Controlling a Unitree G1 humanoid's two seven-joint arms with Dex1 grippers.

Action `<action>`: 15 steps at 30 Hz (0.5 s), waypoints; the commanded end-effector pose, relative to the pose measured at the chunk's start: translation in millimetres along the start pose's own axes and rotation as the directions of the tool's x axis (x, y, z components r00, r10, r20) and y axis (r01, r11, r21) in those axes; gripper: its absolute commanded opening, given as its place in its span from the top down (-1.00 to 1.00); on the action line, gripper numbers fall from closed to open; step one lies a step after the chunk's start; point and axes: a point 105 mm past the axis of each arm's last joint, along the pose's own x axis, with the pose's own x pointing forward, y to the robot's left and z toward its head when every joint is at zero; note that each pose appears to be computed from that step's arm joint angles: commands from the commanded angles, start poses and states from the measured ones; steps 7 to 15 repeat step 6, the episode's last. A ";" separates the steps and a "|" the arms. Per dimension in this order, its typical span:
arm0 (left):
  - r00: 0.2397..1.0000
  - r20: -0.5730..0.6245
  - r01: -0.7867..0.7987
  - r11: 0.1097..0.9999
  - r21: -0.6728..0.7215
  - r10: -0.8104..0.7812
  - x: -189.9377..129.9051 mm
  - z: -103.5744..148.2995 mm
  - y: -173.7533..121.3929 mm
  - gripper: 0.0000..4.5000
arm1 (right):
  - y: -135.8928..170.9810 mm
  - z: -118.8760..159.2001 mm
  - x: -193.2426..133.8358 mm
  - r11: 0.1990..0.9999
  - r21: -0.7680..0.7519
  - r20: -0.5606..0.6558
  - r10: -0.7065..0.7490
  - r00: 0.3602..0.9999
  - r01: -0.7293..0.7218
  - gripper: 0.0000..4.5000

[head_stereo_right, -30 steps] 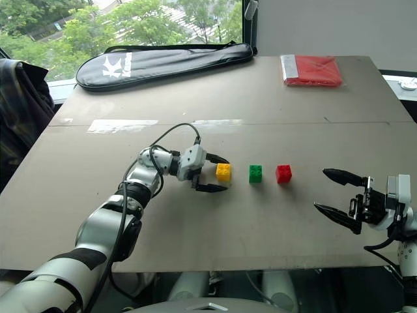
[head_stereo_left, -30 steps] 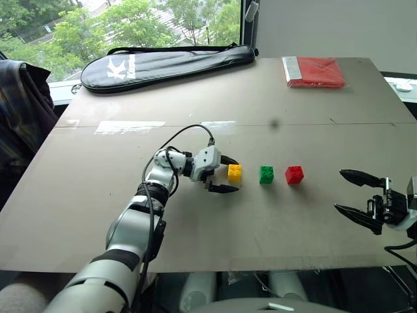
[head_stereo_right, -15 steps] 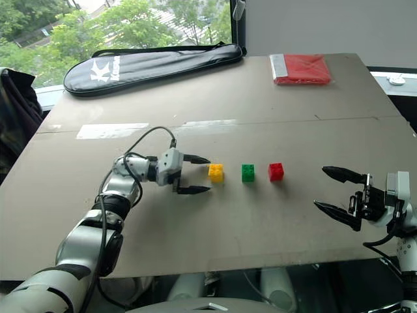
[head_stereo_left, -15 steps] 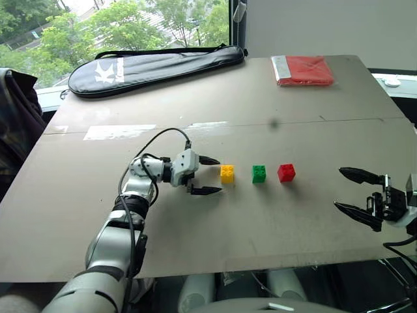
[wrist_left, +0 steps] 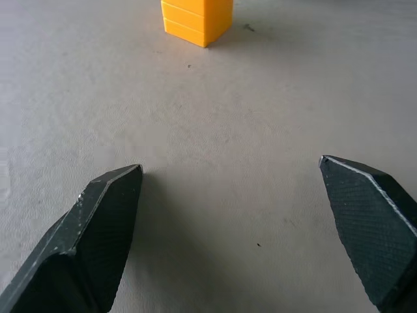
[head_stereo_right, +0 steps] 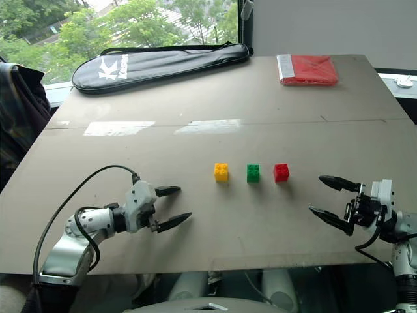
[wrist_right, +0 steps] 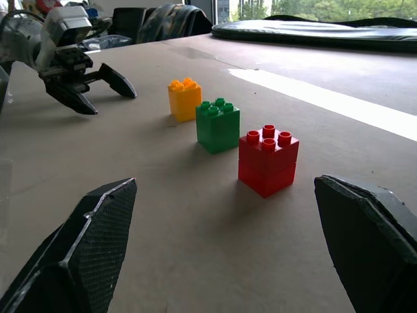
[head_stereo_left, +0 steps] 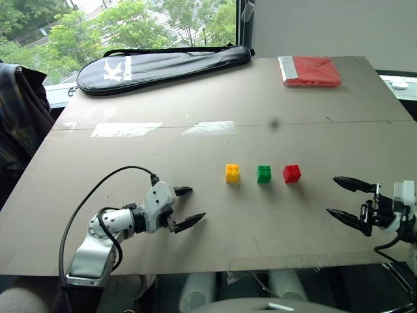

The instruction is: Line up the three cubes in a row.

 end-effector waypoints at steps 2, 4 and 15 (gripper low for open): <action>0.996 0.007 -0.091 0.995 -0.046 0.091 -1.6 -5.0 -11.4 -0.97 | -5.1 -6.8 0.7 0.995 -0.046 -0.078 -0.087 0.993 0.083 -1.00; 0.996 0.013 -0.092 0.994 -0.060 0.093 0.1 -6.6 -19.6 -0.97 | -5.5 -9.7 0.5 0.994 -0.040 -0.092 -0.108 0.990 0.104 -1.00; 0.995 0.013 -0.094 0.993 -0.073 0.095 1.9 -8.8 -25.7 -0.97 | -4.8 -12.7 0.8 0.992 -0.035 -0.106 -0.122 0.987 0.119 -1.00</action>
